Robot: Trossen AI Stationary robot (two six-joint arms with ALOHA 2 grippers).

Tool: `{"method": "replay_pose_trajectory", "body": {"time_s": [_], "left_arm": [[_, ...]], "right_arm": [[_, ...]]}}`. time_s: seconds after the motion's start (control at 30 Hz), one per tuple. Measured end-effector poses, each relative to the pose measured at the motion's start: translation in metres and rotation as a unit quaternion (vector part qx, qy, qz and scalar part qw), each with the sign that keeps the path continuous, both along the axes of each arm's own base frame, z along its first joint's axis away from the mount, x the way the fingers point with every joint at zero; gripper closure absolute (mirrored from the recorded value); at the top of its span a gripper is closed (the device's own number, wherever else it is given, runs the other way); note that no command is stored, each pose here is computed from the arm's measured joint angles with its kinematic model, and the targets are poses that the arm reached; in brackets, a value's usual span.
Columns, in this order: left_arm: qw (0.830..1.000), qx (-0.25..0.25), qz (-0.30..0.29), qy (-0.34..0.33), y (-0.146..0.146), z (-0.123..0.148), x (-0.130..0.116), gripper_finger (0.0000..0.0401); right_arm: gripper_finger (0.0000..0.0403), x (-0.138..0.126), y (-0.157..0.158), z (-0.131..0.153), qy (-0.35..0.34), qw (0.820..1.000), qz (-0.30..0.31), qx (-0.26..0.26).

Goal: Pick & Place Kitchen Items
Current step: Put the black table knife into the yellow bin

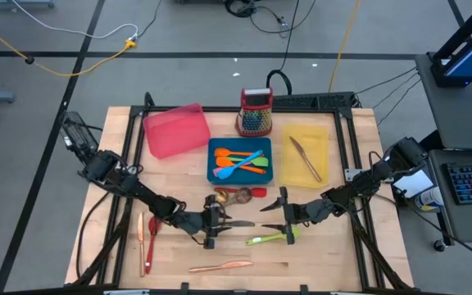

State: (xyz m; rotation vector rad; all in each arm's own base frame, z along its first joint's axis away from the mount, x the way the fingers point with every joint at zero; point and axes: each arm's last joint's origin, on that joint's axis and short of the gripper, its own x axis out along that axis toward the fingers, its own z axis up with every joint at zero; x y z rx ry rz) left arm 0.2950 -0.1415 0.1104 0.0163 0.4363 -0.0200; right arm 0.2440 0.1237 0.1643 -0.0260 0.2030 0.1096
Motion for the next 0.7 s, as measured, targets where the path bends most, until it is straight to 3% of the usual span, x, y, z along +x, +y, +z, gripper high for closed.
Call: {"method": "replay_pose_trajectory", "body": {"time_s": [0.7], "left_arm": [[0.998, -0.003, 0.018, 0.057, 0.003, -0.012, -0.005, 0.024]], "right_arm": [[0.0181, 0.0, 0.0, 0.001, -0.004, 1.0, -0.001, 0.002]]}}
